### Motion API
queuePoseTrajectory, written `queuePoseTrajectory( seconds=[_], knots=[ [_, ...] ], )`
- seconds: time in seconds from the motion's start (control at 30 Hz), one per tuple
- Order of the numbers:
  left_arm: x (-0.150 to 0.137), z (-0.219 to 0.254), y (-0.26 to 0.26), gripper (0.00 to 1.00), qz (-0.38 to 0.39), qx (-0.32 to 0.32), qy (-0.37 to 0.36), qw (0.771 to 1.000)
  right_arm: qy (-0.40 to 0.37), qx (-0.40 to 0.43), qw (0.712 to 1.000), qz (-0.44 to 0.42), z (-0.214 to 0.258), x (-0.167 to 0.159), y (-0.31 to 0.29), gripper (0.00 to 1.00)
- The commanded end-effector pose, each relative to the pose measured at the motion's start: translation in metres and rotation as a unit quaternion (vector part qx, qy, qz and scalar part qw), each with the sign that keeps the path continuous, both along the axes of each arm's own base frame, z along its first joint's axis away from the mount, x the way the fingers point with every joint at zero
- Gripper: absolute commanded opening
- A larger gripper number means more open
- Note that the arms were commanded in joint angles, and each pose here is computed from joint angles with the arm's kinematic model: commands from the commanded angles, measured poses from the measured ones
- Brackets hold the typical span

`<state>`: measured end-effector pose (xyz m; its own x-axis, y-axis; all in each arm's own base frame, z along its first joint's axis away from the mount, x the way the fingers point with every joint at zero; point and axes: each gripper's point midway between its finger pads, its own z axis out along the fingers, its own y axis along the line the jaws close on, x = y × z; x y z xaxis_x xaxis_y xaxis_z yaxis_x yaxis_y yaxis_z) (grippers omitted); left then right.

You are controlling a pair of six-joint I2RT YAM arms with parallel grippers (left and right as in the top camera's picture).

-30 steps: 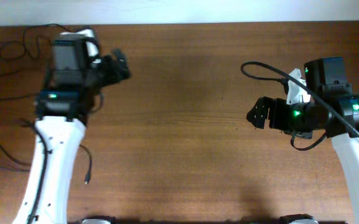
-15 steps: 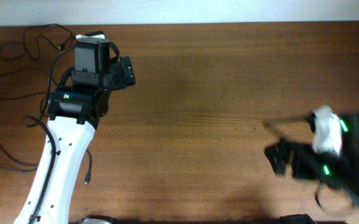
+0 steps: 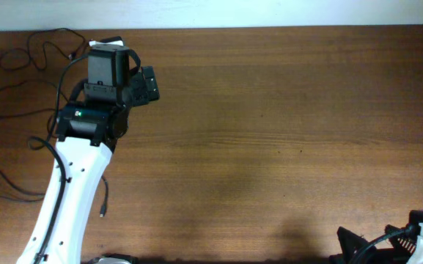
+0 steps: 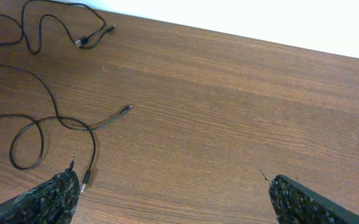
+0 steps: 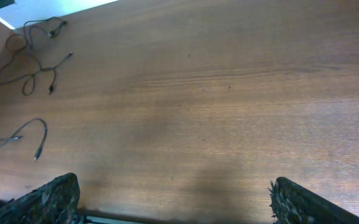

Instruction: Untangle cables

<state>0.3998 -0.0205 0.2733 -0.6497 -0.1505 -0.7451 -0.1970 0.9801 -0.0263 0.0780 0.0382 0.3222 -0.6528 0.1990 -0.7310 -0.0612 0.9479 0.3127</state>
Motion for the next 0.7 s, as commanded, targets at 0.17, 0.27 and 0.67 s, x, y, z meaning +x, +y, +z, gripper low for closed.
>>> queuePoseTrajectory(
  seconds=[0.17, 0.27, 0.67],
  knots=[
    [0.001, 0.005, 0.002, 0.99, -0.001, 0.008, -0.005, 1.000, -0.055, -0.102, 0.993, 0.015, -0.042, 0.062, -0.012, 0.98],
    [0.001, 0.005, 0.002, 0.99, -0.001, 0.008, -0.005, 1.000, -0.122, -0.124, 0.983, 0.054, -0.065, 0.084, -0.003, 0.98],
    [0.001, 0.005, 0.002, 0.99, -0.001, 0.008, -0.005, 1.000, -0.349, -0.170, 0.921, 0.045, -0.110, 0.148, 0.000, 0.98]
  ],
)
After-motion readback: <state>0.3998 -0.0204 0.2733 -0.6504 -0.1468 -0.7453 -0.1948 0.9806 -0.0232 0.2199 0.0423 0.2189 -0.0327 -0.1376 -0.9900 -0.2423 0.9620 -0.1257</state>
